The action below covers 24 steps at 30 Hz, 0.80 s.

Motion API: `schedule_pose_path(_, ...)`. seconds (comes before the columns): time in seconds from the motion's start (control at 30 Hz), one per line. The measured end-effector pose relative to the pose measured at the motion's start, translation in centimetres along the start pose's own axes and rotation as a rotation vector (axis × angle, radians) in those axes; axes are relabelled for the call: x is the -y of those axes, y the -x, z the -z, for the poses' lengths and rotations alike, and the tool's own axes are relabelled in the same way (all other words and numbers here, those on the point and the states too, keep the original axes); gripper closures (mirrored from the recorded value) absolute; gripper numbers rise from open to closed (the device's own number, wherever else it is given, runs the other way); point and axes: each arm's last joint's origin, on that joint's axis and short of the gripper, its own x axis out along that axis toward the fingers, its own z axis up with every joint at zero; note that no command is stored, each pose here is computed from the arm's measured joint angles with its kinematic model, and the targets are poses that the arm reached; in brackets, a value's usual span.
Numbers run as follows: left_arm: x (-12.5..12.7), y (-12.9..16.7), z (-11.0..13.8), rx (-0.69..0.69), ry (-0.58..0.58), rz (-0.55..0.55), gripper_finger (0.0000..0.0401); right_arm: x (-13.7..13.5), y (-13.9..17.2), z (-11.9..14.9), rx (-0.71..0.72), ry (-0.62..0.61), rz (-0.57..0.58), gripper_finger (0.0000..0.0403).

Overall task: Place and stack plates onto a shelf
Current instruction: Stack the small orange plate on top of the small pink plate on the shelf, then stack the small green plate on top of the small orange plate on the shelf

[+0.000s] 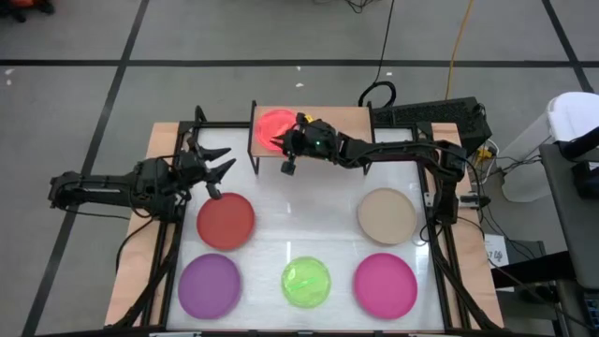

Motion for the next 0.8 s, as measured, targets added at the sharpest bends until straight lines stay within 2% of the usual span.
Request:
schedule_pose_path(0.23, 0.0, 0.0, 0.0, 0.0, 0.005, 0.0, 0.0231, 0.0, 0.6, -0.5, -0.017, 0.002, -0.006, 0.0298)
schedule_pose_path(0.37, 0.0, -0.1, 0.2, -0.013, 0.014, 0.002, 0.0231, 0.1, 3.1, -3.2, 0.02, 0.014, -0.016, 0.0279)
schedule_pose_path(0.53, 0.5, -0.7, 0.9, -0.075, 0.01, 0.016, 0.0231, -0.6, 7.5, -7.0, 0.072, 0.049, -0.06, 0.0276)
schedule_pose_path(0.7, 1.7, -2.1, 2.2, -0.143, -0.099, 0.165, 0.0231, -1.5, 12.0, -9.4, 0.067, 0.062, -0.127, 0.0282)
schedule_pose_path(0.8, 2.8, -3.0, 3.2, -0.182, -0.164, 0.217, 0.0231, -2.4, 14.1, -10.1, 0.049, 0.066, -0.175, 0.0284)
